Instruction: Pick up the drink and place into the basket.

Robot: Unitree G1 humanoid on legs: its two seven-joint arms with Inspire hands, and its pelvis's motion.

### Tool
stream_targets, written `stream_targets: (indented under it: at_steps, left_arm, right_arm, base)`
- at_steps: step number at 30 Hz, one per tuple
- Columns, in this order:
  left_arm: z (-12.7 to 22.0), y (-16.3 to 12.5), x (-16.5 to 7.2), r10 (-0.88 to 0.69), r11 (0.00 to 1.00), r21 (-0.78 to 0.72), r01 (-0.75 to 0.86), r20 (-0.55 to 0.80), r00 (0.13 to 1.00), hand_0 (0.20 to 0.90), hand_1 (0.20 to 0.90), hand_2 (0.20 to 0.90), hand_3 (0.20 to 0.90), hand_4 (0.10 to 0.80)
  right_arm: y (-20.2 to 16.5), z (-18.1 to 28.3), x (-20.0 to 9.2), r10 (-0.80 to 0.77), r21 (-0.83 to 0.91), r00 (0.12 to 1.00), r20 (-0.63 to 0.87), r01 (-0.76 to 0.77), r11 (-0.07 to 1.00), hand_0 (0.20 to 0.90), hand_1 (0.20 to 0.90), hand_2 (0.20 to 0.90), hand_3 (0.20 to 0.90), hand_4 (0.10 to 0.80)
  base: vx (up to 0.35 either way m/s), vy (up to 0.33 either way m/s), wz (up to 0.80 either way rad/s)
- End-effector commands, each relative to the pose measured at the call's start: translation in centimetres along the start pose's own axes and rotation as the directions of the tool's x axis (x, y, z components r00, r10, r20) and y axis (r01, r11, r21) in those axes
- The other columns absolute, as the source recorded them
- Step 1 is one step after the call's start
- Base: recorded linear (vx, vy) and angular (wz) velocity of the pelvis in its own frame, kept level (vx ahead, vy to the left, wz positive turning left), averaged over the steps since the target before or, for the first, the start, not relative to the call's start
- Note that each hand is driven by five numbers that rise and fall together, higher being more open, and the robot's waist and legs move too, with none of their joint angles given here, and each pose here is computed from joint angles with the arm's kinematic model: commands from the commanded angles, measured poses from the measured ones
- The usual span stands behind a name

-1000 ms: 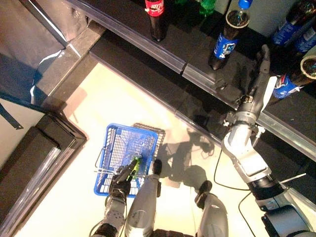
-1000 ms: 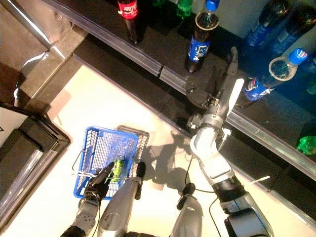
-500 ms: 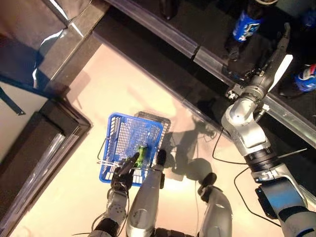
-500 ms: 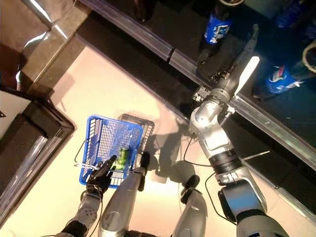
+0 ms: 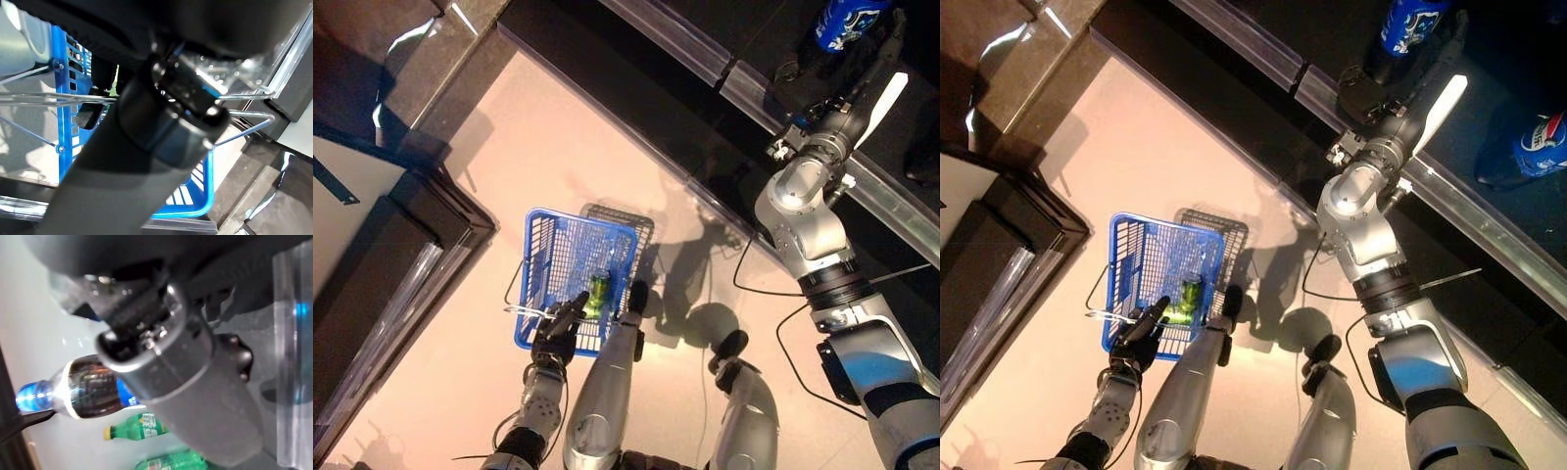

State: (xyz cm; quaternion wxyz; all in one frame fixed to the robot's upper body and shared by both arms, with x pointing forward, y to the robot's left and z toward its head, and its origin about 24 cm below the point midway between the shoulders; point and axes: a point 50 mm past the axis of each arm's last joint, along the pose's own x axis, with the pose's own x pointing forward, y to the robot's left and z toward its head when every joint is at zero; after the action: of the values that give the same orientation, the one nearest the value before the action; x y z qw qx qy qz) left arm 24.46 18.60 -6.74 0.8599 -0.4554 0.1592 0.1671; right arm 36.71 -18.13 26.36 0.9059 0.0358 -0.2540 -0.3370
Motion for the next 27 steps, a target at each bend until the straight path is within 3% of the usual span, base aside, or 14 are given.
stream_targets:
  at_steps: [1, 14, 27]
  left_arm:
    - [-0.7, 2.7, -2.3, 0.001, 1.000, 0.026, 0.000, -0.029, 1.000, 0.300, 0.300, 0.300, 0.200, 0.100]
    - [0.6, 3.4, -2.5, -0.020, 1.000, 0.015, 0.020, -0.013, 1.000, 0.300, 0.300, 0.300, 0.200, 0.100]
    - [2.0, 4.5, -3.0, -0.028, 1.000, 0.005, 0.028, 0.001, 1.000, 0.300, 0.300, 0.300, 0.200, 0.100]
  right_arm:
    - [-0.8, 7.6, 3.0, -0.102, 0.214, 0.970, 0.222, 0.054, 0.975, 0.900, 0.900, 0.900, 0.900, 0.800]
    - [-1.1, 9.6, 5.5, -0.173, 0.292, 0.964, 0.203, 0.109, 0.950, 0.900, 0.900, 0.900, 0.900, 0.800]
    - [0.3, 12.7, 6.3, -0.011, 0.375, 0.971, 0.240, -0.083, 0.923, 0.900, 0.900, 0.900, 0.900, 0.800]
  base:
    - [0.015, -0.005, -0.05]
    - [0.015, -0.008, -0.04]
    - [0.005, 0.000, 0.00]
